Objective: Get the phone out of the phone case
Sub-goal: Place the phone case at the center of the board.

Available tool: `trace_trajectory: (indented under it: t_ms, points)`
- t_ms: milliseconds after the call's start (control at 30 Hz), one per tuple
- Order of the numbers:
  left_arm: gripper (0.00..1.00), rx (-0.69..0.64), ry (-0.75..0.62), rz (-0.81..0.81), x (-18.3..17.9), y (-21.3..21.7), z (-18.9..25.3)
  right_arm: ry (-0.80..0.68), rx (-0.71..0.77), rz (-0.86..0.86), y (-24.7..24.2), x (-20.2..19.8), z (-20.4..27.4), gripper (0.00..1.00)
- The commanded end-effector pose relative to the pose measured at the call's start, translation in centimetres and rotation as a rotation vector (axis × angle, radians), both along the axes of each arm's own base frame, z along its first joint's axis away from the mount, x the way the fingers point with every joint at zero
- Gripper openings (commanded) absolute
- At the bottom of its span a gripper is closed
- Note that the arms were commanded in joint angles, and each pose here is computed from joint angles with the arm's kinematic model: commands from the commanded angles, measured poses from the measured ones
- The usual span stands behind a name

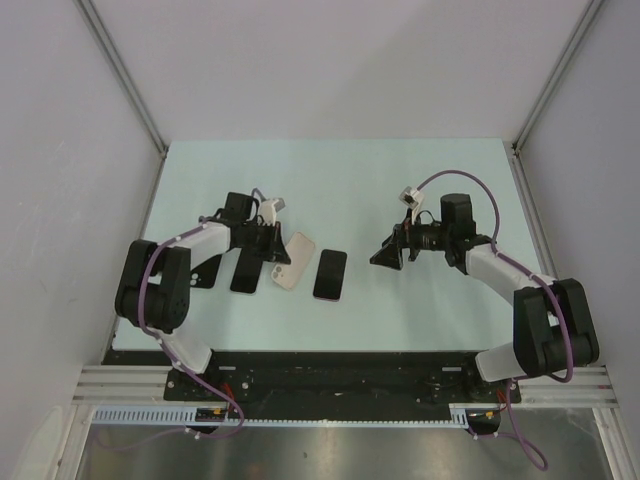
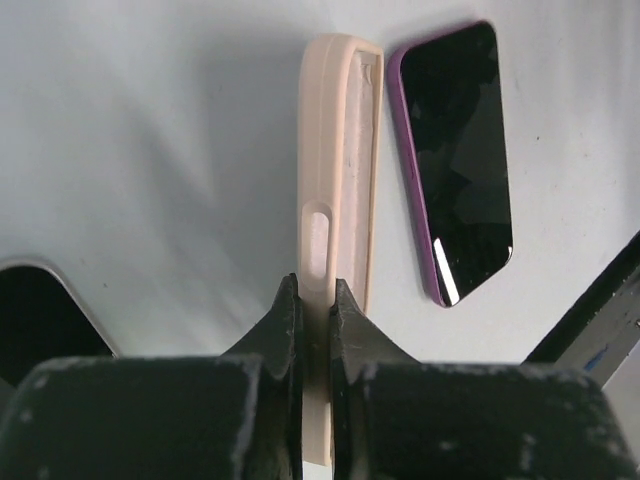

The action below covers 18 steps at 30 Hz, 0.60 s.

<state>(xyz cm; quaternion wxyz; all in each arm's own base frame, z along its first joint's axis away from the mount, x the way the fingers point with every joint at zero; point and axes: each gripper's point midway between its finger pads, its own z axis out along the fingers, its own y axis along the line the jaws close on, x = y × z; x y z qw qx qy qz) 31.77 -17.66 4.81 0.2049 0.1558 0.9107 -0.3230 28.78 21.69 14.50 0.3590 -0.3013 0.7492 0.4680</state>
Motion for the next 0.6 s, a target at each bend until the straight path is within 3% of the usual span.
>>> trace_trajectory:
  t_ms: [0,200,433,567]
  points:
    - [0.00,0.011,0.011,0.089,-0.6,0.6,0.5,-0.064,0.006,-0.005,0.3,1.4,1.1,1.00]
    - [0.06,0.020,0.078,0.194,-1.0,1.5,-0.2,-0.071,0.003,-0.007,0.1,1.3,1.3,1.00]
    - [0.23,0.075,0.100,0.277,-1.2,2.8,-1.3,-0.081,-0.004,-0.003,0.1,1.4,1.2,1.00]
    - [0.24,0.064,0.116,0.288,-1.2,2.6,-1.7,-0.087,-0.007,0.002,0.2,1.3,1.1,1.00]
